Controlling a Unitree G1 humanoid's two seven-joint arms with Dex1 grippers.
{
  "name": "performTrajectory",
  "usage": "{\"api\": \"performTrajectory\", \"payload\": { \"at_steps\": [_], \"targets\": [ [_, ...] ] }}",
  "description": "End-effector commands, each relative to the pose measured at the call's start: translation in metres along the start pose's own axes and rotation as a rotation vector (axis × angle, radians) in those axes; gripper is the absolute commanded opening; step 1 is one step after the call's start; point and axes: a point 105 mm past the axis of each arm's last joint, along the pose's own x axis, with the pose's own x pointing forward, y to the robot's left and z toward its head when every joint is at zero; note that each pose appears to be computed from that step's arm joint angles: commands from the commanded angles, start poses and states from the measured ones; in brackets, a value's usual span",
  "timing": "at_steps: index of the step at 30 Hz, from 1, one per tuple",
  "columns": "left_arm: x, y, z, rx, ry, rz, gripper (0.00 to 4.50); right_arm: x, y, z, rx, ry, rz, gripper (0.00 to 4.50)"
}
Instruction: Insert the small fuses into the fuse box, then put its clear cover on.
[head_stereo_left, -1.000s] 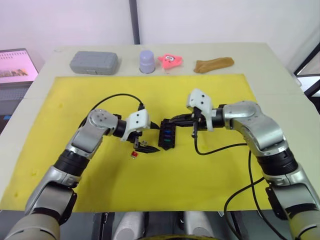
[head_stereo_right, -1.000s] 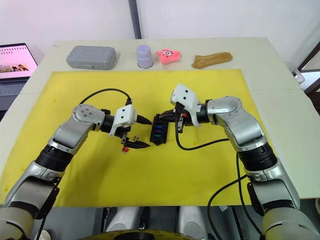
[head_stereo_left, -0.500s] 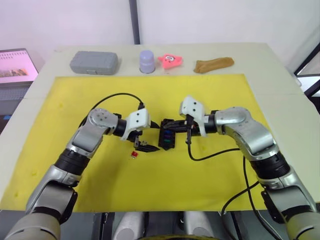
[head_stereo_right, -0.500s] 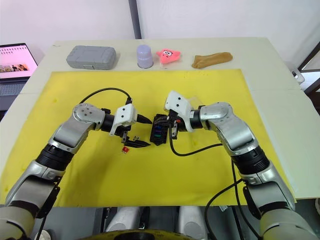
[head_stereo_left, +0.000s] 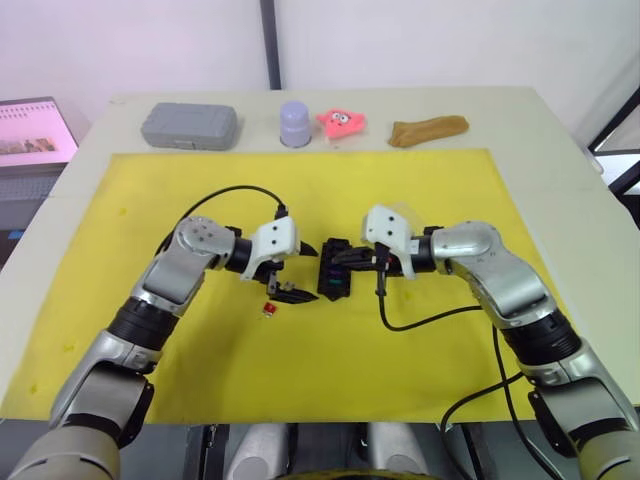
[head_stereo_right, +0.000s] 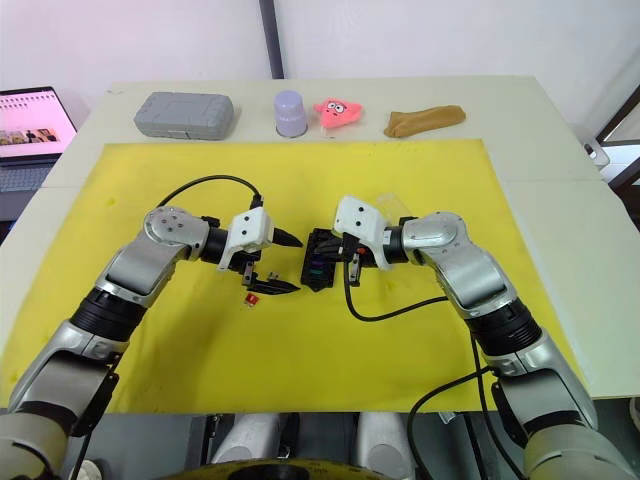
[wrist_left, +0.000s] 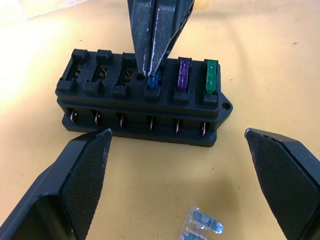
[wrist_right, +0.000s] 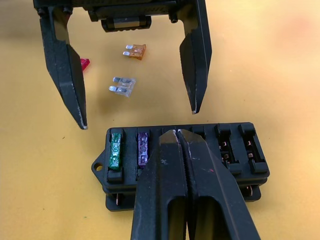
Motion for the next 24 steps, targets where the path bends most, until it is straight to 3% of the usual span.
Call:
{"api": "performTrajectory", "payload": {
  "at_steps": [1,9,19,24],
  "targets": [
    [-0.007,0.002,0.007,0.039,-0.009,0.025,4.5,0.0,0.005,-0.028,0.04,0.107,0.016,0.05],
    [-0.01,0.002,0.008,0.04,-0.006,0.026,4.5,0.0,0.004,-0.029,0.022,0.124,0.018,0.05],
    [-0.039,0.007,0.03,0.018,-0.091,0.014,4.5,-0.027,-0.012,0.036,0.036,-0.072,-0.047,0.05],
    [-0.069,0.013,0.036,-0.021,-0.122,0.064,4.5,-0.048,-0.013,0.04,0.009,-0.051,-0.086,0.05]
  ]
}}
